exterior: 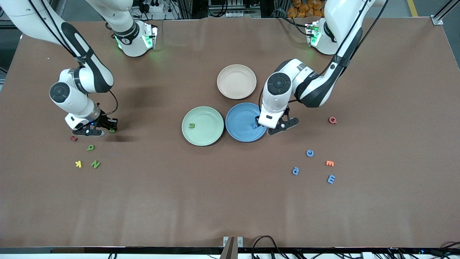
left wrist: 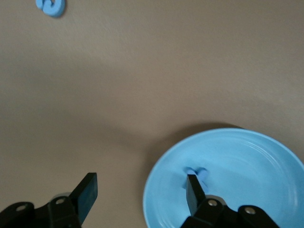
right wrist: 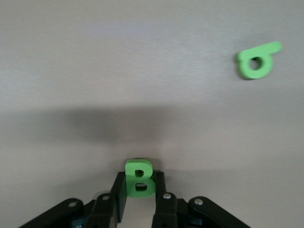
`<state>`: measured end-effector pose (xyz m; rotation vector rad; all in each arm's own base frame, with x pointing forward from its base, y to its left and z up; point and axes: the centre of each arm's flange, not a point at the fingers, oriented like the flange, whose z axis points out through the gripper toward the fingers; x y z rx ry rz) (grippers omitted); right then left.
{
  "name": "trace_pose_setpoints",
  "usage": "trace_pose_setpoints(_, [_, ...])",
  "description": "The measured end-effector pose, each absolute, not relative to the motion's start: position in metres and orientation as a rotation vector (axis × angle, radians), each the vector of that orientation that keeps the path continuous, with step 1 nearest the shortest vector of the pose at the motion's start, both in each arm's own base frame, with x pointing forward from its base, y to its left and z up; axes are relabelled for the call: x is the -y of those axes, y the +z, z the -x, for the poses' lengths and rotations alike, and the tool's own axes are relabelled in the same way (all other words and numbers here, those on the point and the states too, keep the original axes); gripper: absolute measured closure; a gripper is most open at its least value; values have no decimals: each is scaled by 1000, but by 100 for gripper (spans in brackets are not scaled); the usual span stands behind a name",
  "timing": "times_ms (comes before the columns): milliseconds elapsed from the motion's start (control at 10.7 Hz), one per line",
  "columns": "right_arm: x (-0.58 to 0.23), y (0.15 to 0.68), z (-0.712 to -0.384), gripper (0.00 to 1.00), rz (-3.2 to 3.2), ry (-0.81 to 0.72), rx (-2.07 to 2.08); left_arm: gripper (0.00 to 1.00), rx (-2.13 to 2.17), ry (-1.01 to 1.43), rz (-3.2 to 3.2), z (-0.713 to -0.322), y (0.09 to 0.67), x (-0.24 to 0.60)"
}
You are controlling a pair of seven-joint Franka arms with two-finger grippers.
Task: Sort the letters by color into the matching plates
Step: 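Release the x on the blue plate while the right gripper grasps the green B, then place the green B on the green plate while the left gripper reaches the blue c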
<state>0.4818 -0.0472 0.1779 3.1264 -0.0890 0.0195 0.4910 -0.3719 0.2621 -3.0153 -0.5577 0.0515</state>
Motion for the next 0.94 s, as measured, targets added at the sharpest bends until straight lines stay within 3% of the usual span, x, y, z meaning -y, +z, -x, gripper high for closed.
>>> trace_pose_setpoints(938, [-161,225,-476,72,-3194,8,289,16,166,55,3021,-544,261,283])
